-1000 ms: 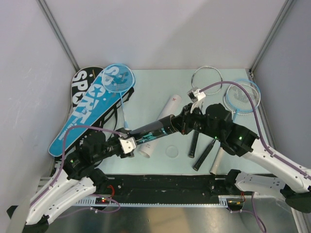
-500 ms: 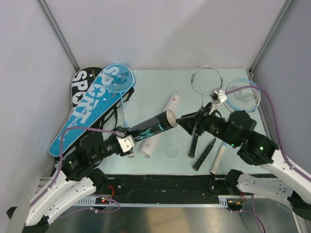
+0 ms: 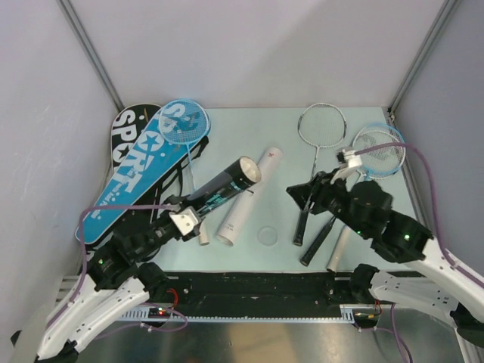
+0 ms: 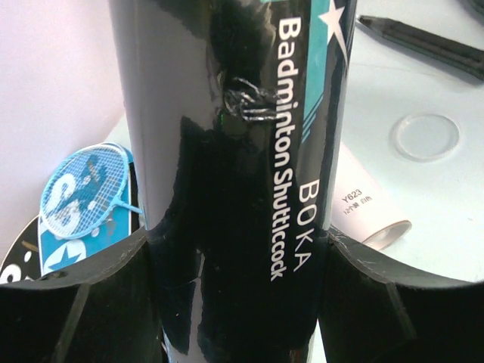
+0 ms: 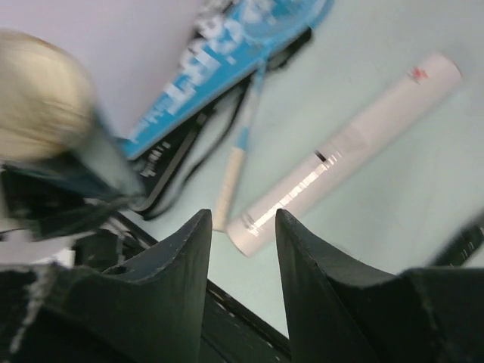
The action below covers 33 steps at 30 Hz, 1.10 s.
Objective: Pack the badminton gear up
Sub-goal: Close the lid on the shuttle tube.
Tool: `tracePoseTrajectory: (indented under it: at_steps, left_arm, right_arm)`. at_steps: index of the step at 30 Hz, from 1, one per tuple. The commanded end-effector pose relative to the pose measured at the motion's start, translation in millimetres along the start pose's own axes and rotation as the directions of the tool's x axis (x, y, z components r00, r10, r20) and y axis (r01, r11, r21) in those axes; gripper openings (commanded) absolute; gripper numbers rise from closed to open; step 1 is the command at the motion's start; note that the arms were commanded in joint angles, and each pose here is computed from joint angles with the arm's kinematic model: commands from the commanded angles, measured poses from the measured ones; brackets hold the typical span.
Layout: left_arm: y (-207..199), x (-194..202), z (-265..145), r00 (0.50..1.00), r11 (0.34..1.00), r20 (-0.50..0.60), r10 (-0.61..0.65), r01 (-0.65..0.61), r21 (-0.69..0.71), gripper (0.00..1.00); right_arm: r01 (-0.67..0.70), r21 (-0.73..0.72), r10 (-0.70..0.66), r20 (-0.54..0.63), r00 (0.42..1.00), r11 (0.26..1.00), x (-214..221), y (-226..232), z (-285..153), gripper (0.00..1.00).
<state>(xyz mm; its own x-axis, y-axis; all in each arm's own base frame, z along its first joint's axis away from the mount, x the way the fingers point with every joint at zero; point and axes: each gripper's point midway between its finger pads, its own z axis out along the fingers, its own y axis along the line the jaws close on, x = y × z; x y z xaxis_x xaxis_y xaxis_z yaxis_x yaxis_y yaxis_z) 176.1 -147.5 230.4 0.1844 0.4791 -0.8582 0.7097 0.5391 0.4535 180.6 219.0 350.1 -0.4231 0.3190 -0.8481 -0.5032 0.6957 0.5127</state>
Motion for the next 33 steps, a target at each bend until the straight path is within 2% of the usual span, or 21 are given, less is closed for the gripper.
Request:
tracePoseTrajectory:
  at_steps: [1, 6, 13, 24, 33]
  left_arm:
    - [26.9, -16.9, -16.5, 0.993, 0.984, 0.099, -0.057, 0.073, -0.162, 0.44]
    - [45.7, -16.7, -35.2, 0.983, 0.946, 0.153, -0.104, 0.145, -0.289, 0.44]
    - [52.0, -15.3, -46.0, 0.970, 0.919, 0.206, -0.128, 0.194, -0.343, 0.44]
    - [48.9, -18.9, -46.0, 0.963, 0.922, 0.232, -0.138, 0.210, -0.324, 0.45]
    - [49.4, -20.5, -49.2, 0.958, 0.918, 0.250, -0.143, 0.223, -0.327, 0.44]
  right_arm:
    - [0.003, 0.194, 0.020, -0.114, 0.993, 0.981, 54.6, -49.0, 17.4, 0.43]
    - [0.016, 0.280, 0.061, -0.265, 0.962, 0.960, 120.2, -77.3, 35.0, 0.42]
    - [0.091, 0.369, 0.074, -0.408, 0.910, 0.925, 187.0, -108.5, 57.1, 0.38]
    - [0.154, 0.401, 0.090, -0.528, 0.845, 0.903, 241.3, -128.4, 79.7, 0.37]
    - [0.181, 0.422, 0.107, -0.574, 0.812, 0.889, 266.2, -143.9, 87.6, 0.35]
